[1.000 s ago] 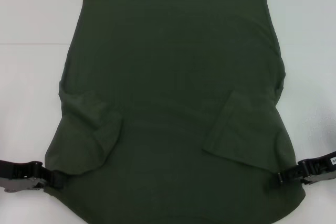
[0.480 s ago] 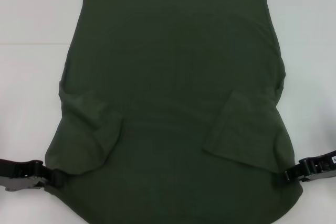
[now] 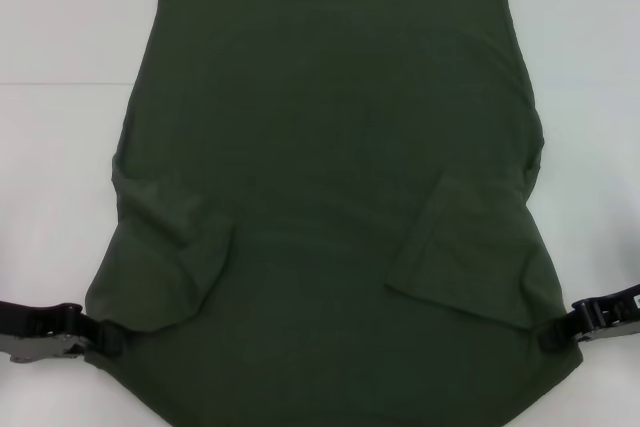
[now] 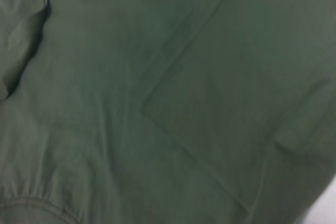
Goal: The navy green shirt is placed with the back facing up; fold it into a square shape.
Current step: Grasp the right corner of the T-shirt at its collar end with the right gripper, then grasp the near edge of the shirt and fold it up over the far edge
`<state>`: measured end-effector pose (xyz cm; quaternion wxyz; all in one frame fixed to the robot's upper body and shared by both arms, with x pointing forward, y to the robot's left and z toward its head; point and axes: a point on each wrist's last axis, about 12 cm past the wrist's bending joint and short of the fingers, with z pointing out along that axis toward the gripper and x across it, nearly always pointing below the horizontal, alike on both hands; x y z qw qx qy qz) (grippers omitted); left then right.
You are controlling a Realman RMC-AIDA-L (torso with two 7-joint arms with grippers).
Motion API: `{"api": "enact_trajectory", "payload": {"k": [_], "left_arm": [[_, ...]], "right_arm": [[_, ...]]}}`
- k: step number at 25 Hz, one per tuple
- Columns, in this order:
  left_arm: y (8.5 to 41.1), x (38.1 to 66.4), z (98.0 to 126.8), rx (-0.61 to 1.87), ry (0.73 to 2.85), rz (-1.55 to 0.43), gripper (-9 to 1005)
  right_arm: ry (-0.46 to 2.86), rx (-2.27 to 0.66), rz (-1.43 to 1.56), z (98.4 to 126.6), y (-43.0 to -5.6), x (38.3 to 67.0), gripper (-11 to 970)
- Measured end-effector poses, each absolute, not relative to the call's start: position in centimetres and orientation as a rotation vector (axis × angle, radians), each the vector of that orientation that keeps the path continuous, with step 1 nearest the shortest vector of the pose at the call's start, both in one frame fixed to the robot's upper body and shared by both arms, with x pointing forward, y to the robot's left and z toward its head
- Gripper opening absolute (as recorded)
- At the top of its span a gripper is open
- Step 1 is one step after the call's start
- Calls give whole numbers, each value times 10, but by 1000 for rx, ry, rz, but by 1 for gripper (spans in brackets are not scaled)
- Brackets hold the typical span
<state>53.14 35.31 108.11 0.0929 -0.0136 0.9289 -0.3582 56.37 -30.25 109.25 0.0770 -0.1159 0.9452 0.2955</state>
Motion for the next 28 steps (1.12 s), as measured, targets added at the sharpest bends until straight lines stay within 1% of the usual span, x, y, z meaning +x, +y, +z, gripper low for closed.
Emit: {"api": "enact_trajectory", "payload": {"k": [7,14,21,28], "left_arm": [[354,532,1084,-44,2735,-1083,44],[357,522,1086,-43,2765,-1176,43],[359,493,1083,-35,2794,-1363,44],[356,470,1082,19,2811,-1531,44]], "right_arm": [[2819,-388,876,1095,-307,564,60],[2800,-631,916,1106,-318,556,59],[2764,-886,1007,1113,-325,540,59],[2774,-1155,1052,1105,-316,525,58]]}}
